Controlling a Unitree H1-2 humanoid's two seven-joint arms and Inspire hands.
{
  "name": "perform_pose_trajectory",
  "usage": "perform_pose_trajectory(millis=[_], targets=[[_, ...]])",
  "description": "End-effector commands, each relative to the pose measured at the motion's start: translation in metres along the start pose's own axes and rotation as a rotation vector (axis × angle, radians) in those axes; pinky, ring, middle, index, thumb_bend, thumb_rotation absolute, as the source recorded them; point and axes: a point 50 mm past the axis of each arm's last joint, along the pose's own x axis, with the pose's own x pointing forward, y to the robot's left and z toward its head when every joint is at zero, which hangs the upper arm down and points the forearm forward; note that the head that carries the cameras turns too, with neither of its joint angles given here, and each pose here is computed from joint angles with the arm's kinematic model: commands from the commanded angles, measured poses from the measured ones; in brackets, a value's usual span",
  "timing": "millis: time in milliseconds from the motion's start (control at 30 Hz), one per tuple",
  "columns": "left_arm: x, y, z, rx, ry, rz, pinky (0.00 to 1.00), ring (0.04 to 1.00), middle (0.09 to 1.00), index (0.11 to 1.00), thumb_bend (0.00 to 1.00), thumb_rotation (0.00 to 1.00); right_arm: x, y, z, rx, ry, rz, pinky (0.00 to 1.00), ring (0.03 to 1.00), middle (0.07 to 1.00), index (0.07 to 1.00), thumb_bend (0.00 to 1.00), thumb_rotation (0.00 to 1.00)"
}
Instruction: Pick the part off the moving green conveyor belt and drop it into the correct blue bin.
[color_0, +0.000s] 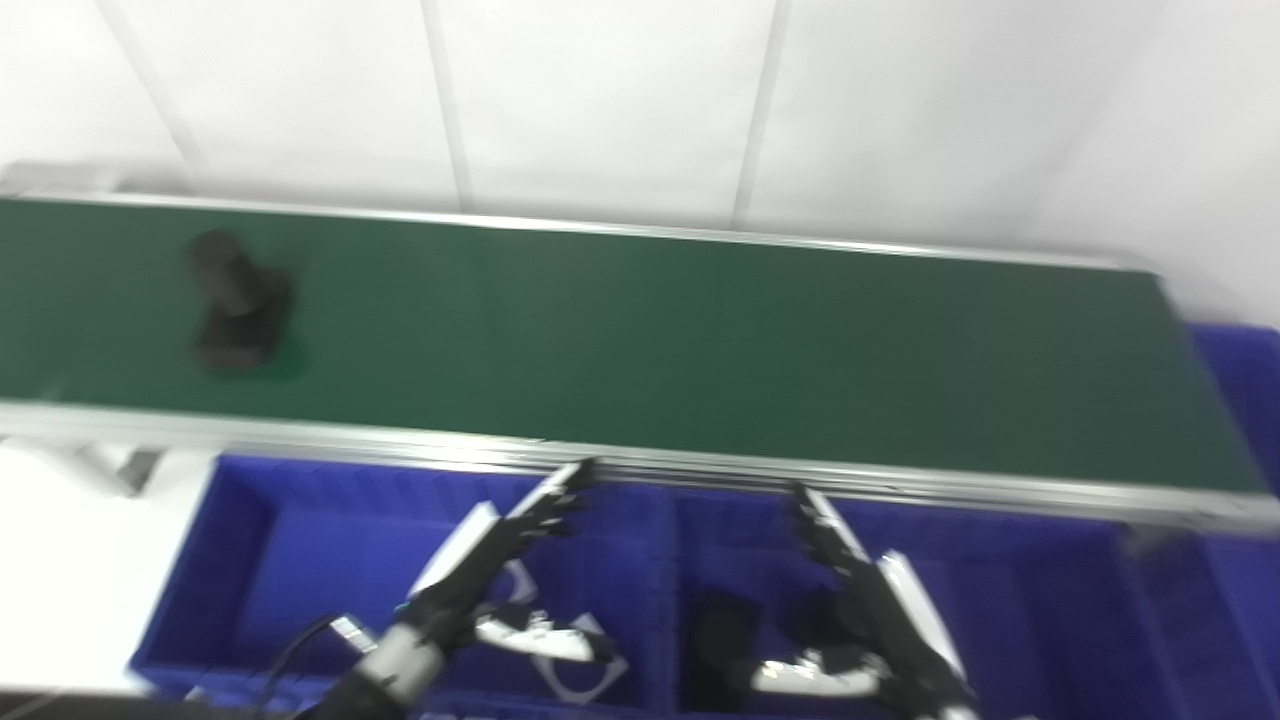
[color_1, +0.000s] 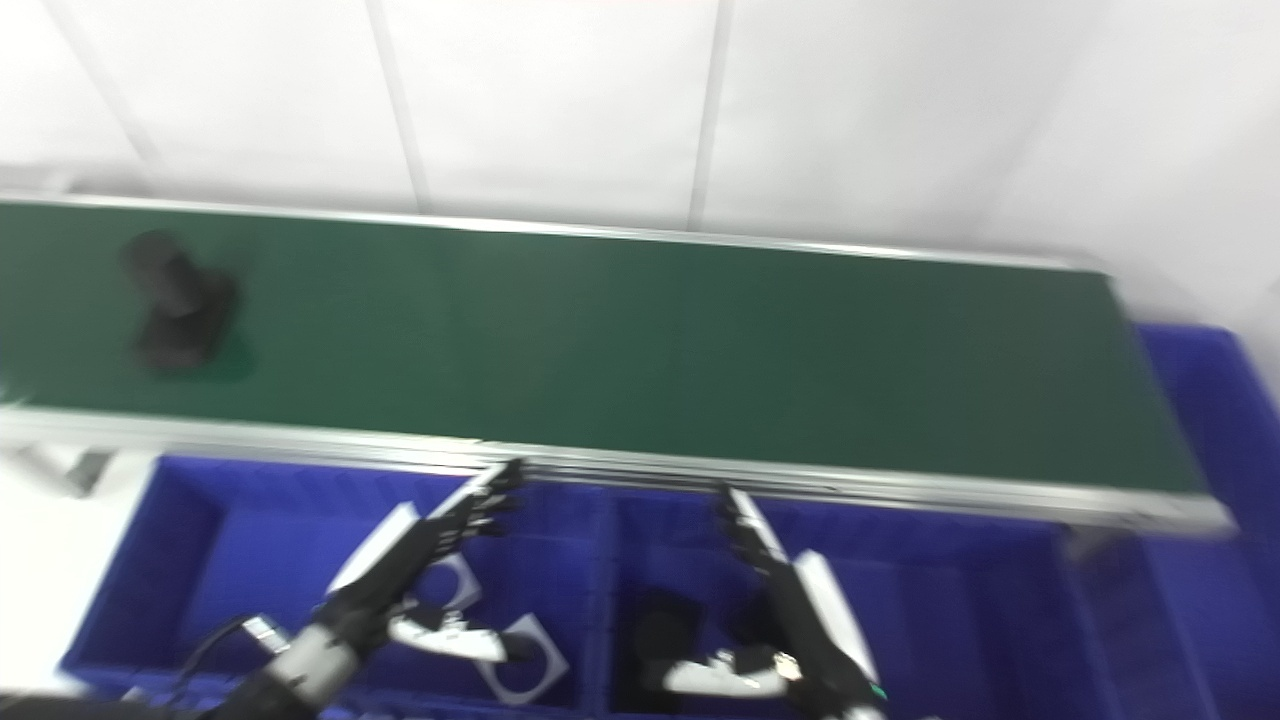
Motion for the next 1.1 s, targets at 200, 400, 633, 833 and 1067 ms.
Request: perform_pose_trajectory(millis=[200, 400, 633, 833, 1067], targets=[[0.011, -0.005, 0.01, 0.01, -0.053, 0.023, 0.82, 0.886, 0.942, 0.938, 0.84, 0.23, 0.002, -0.006, 0.001, -0.005, -0.068, -0.011, 0.88, 0.93, 0.954, 0.996, 0.79, 0.0], [0.014, -0.007, 0.008, 0.013, -0.064, 0.022, 0.82, 0.886, 0.94, 0.936, 0.84, 0.23, 0.003, -0.008, -0.002, 0.006, -0.07, -0.009, 0.89, 0.925, 0.95, 0.995, 0.79, 0.0], [0.015, -0.011, 0.005, 0.025, -0.069, 0.03, 0.79, 0.865, 0.916, 0.92, 0.86, 0.22, 0.002, -0.008, -0.008, 0.001, -0.072, -0.012, 0.88, 0.908, 0.94, 0.987, 0.8, 0.0], [0.015, -0.01, 0.007, 0.04, -0.055, 0.022, 0.77, 0.866, 0.93, 0.926, 0.87, 0.25, 0.001, -0.009, -0.007, 0.017, -0.057, -0.005, 0.88, 0.855, 0.957, 0.999, 0.8, 0.0], [0.015, -0.01, 0.005, 0.033, -0.068, 0.028, 0.77, 0.858, 0.92, 0.926, 0.87, 0.23, 0.001, -0.009, -0.007, 0.011, -0.067, -0.009, 0.89, 0.928, 0.954, 0.997, 0.8, 0.0]])
